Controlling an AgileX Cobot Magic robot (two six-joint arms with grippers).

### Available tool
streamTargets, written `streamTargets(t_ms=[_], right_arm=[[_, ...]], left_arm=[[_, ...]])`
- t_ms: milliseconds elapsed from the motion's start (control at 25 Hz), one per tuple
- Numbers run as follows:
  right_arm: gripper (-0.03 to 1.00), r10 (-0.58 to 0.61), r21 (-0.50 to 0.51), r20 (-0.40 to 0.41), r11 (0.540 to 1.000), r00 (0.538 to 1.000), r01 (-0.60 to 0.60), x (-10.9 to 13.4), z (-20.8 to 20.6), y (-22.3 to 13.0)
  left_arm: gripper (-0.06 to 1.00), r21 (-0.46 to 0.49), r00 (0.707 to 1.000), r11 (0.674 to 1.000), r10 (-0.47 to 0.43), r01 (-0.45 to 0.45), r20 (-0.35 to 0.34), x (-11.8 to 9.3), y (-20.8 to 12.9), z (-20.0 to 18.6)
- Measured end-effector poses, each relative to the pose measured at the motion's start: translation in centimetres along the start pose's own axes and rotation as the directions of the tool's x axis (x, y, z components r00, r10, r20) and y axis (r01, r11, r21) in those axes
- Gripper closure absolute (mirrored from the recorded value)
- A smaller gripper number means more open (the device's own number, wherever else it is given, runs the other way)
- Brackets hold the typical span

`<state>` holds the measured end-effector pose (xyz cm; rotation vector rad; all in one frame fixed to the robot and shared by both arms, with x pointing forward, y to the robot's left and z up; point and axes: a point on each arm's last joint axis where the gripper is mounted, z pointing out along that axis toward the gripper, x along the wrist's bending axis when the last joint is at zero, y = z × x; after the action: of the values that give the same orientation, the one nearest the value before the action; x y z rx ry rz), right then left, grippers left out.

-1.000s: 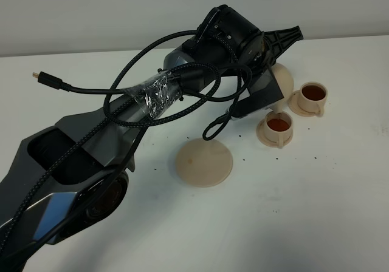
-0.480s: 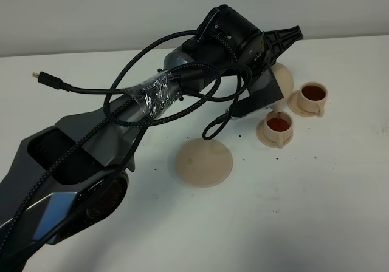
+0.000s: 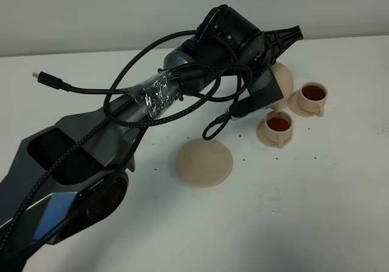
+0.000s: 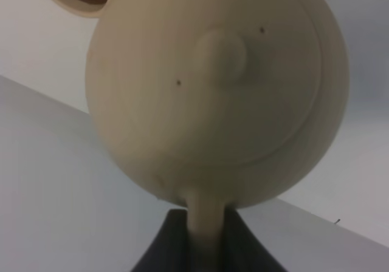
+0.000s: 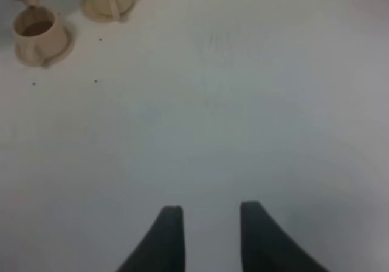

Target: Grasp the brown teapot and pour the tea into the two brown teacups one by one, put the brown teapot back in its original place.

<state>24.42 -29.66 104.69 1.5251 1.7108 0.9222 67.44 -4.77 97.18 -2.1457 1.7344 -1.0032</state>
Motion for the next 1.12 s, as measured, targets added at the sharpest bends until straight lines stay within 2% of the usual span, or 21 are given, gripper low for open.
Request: streamTargets(t_ms=[1120], right_arm=[[0.73, 0.001, 0.0, 0.0, 1.0, 1.0, -0.001, 0.0, 0.0, 0.0]], left_arm=[[0.83, 0.005, 1.0, 1.0, -0.001, 0.001, -0.011, 0.1, -0.05, 0.0]])
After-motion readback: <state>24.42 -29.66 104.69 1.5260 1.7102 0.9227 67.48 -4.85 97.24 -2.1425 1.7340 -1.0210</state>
